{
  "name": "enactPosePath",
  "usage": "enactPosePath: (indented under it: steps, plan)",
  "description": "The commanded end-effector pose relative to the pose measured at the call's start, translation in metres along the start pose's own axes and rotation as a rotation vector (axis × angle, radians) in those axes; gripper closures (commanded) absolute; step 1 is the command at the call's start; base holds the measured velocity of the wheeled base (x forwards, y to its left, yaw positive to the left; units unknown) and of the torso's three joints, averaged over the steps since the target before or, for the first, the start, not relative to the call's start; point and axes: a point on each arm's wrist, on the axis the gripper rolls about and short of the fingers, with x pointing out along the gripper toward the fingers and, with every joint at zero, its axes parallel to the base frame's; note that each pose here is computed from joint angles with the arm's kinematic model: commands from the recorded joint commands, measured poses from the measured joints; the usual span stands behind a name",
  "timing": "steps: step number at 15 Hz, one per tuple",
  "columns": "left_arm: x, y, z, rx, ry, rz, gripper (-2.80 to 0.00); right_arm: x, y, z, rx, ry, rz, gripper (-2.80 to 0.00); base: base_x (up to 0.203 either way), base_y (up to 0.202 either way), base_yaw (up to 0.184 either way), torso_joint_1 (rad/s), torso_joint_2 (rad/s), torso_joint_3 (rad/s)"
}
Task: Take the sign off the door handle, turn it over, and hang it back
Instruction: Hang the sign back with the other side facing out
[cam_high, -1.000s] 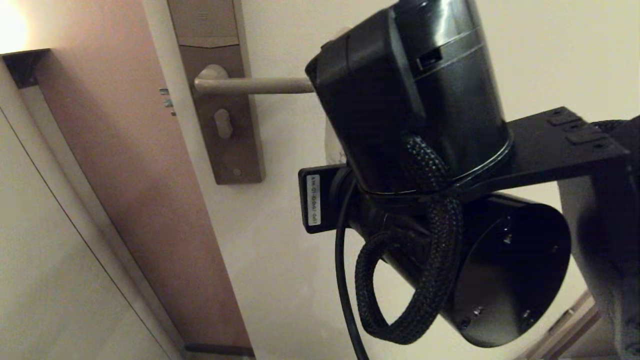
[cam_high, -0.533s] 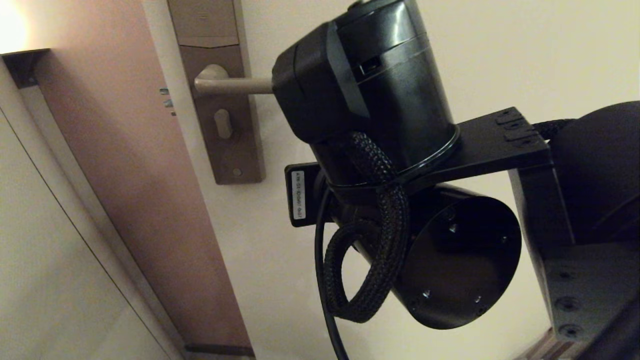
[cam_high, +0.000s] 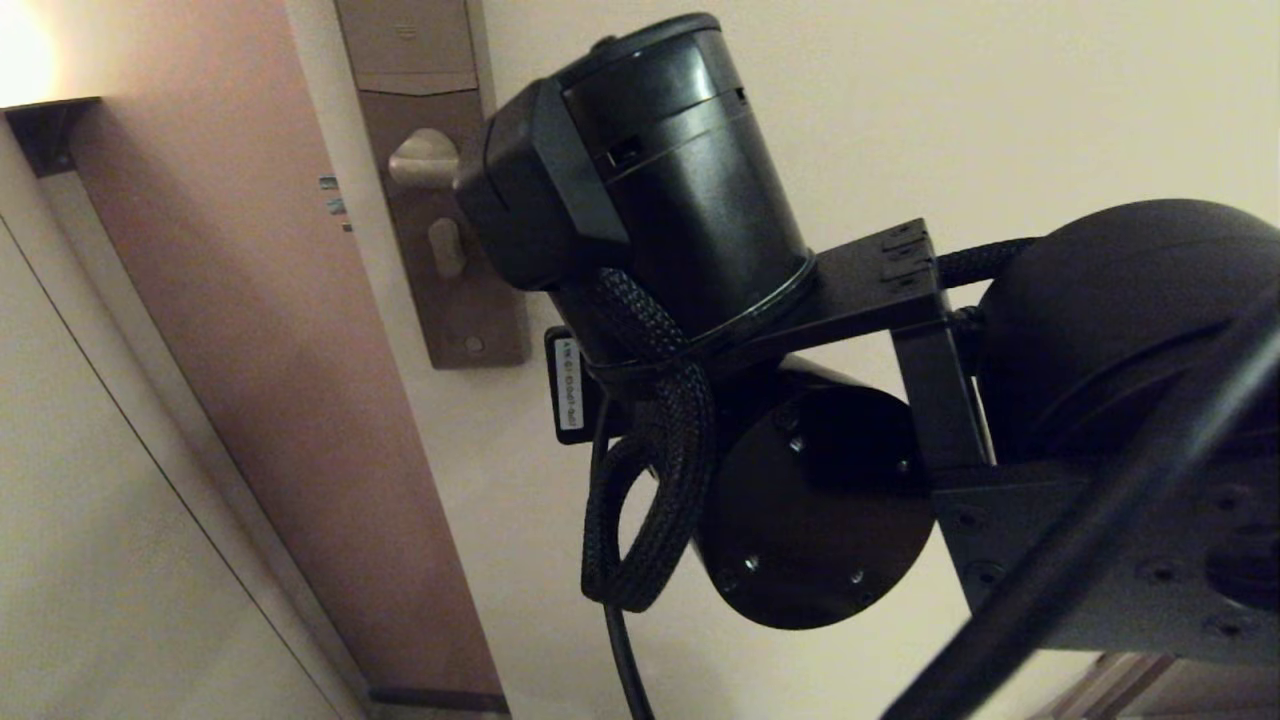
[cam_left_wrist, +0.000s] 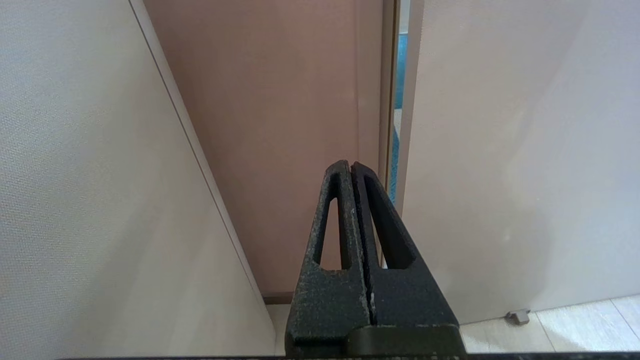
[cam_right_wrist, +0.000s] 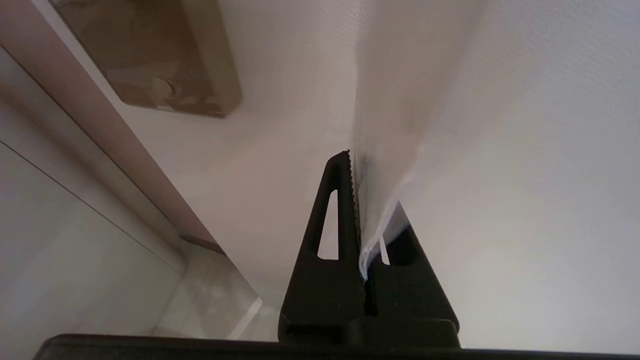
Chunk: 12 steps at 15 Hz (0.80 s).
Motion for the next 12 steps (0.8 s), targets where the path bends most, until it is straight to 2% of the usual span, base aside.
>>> enactPosePath:
  steps: [1,7,12]
  plan:
    - [0.0,0.0,0.0,0.0,0.0,-0.001,0.0,0.007,0.007,-0.003,-0.002,0.001,-0.005,0.0,0.0,0.0,0.0,0.0,0.0,0.0]
    - [0.0,0.0,0.0,0.0,0.0,0.001,0.0,0.016,0.022,-0.008,-0.02,0.006,-0.02,0.0,0.0,0.0,0.0,0.0,0.0,0.0]
    - [0.0,0.0,0.0,0.0,0.0,0.0,0.0,0.023,0.036,-0.016,-0.038,-0.018,-0.083,0.0,0.0,0.0,0.0,0.0,0.0,0.0]
